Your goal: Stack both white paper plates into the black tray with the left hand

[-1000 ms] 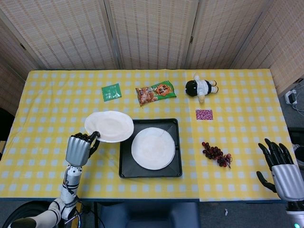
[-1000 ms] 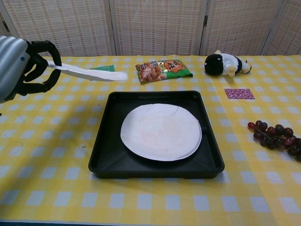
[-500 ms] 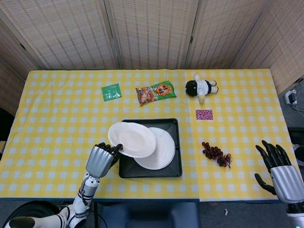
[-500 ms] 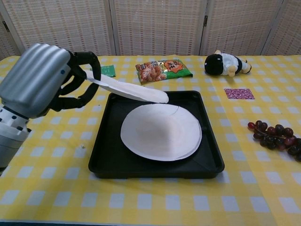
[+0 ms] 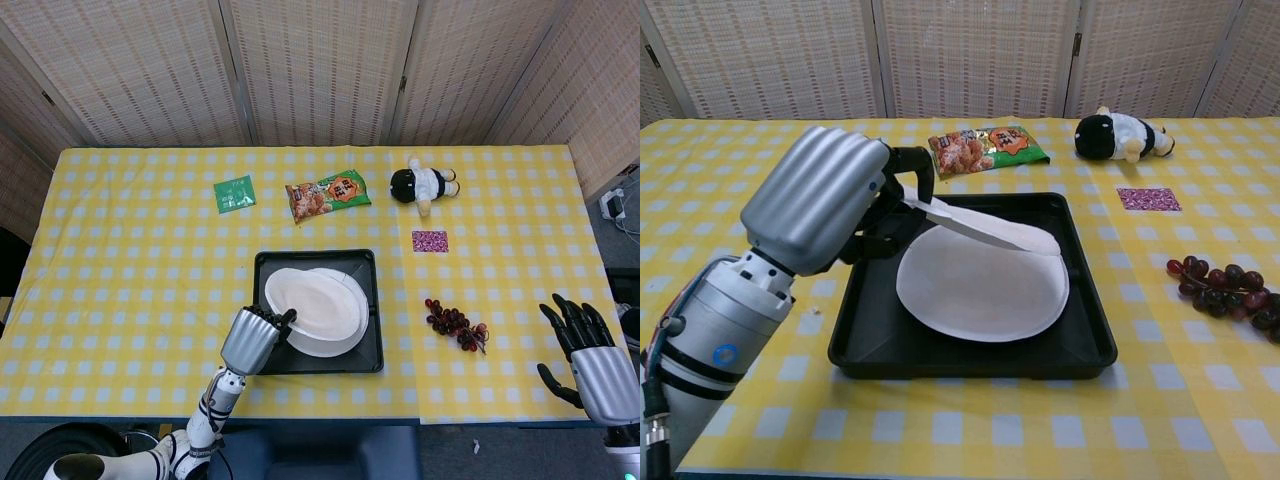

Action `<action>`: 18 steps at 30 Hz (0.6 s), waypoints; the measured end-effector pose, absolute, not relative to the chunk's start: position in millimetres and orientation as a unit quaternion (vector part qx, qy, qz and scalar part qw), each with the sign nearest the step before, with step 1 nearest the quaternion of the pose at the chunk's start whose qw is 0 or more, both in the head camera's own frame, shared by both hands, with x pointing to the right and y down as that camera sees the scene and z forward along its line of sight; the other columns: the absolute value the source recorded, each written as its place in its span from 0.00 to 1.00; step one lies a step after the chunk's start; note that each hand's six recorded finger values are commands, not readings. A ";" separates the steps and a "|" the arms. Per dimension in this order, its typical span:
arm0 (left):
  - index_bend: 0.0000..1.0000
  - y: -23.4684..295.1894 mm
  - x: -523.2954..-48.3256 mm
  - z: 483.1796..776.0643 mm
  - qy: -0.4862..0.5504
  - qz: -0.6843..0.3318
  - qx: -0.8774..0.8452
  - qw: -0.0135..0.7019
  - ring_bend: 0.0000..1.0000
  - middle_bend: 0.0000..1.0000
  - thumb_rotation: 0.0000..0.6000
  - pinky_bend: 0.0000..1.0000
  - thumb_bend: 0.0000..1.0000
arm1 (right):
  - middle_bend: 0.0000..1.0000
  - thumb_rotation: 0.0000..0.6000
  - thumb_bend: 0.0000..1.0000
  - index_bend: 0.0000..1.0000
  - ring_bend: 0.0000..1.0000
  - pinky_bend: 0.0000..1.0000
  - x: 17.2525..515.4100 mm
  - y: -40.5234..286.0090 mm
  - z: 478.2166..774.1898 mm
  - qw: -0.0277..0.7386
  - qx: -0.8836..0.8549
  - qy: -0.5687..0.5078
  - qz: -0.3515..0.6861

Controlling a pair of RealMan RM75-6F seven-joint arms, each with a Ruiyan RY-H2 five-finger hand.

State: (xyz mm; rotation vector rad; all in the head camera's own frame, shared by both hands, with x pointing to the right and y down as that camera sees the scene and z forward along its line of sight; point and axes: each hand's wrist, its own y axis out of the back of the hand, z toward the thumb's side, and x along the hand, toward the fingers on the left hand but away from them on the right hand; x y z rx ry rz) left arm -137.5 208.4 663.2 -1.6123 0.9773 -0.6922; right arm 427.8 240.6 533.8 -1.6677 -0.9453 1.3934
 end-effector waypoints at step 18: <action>0.63 202.8 -111.9 685.3 0.411 -0.295 -0.692 0.515 1.00 1.00 1.00 1.00 0.55 | 0.00 1.00 0.37 0.00 0.00 0.00 437.3 237.2 527.2 0.373 -0.642 -0.384 0.549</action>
